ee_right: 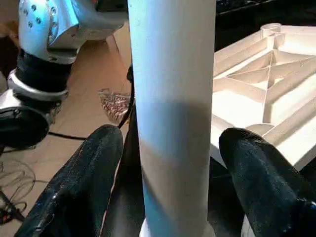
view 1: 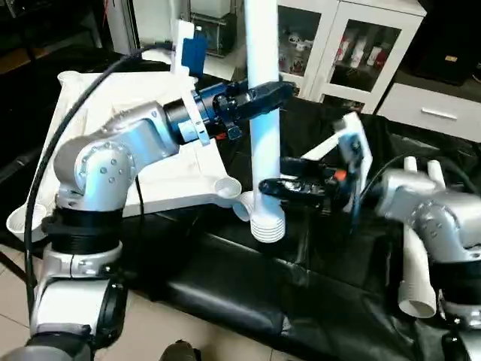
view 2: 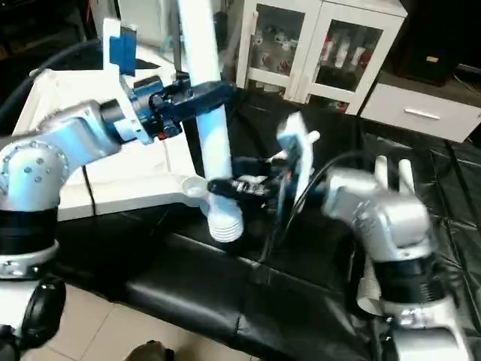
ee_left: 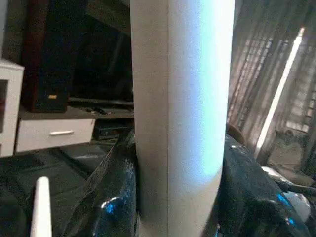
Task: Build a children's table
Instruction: Pick table leg
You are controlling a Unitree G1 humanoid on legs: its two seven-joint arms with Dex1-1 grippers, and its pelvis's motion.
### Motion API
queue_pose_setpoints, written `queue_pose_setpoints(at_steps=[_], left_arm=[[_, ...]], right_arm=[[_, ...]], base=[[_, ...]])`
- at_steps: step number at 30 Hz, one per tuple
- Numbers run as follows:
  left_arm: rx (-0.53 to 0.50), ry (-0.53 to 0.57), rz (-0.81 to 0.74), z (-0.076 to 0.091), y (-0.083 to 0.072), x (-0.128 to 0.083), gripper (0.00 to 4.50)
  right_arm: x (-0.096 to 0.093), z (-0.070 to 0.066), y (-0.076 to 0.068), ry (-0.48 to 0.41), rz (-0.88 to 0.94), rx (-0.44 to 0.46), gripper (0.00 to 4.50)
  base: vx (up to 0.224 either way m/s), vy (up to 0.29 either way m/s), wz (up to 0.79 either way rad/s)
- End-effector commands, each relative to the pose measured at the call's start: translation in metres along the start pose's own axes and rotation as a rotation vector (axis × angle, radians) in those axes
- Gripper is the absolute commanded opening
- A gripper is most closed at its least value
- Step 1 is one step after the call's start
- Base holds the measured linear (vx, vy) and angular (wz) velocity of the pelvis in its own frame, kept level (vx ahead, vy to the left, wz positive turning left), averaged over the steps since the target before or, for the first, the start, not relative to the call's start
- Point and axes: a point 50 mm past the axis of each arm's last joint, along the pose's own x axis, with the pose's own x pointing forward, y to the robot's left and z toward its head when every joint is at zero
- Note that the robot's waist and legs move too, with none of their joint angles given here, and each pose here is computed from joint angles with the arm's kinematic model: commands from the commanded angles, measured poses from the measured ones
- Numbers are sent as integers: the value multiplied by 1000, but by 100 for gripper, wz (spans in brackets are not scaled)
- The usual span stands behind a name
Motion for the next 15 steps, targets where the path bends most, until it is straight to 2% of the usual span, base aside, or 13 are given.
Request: queue_pose_setpoints(at_steps=[1,8,12,15], left_arm=[[40,6,-47,5,-6,6,175],[85,95,-122,-4,-11,8,174],[92,109,-134,-5,-12,9,174],[102,125,-159,-6,-12,10,174]], right_arm=[[-1,3,0,17,3,-23,348],[9,-8,-5,118,-12,-89,348],[12,-10,-3,131,12,-100,348],[18,-16,0,169,47,-119,348]], base=[[0,0,0],[0,0,0],[0,0,0],[0,0,0]])
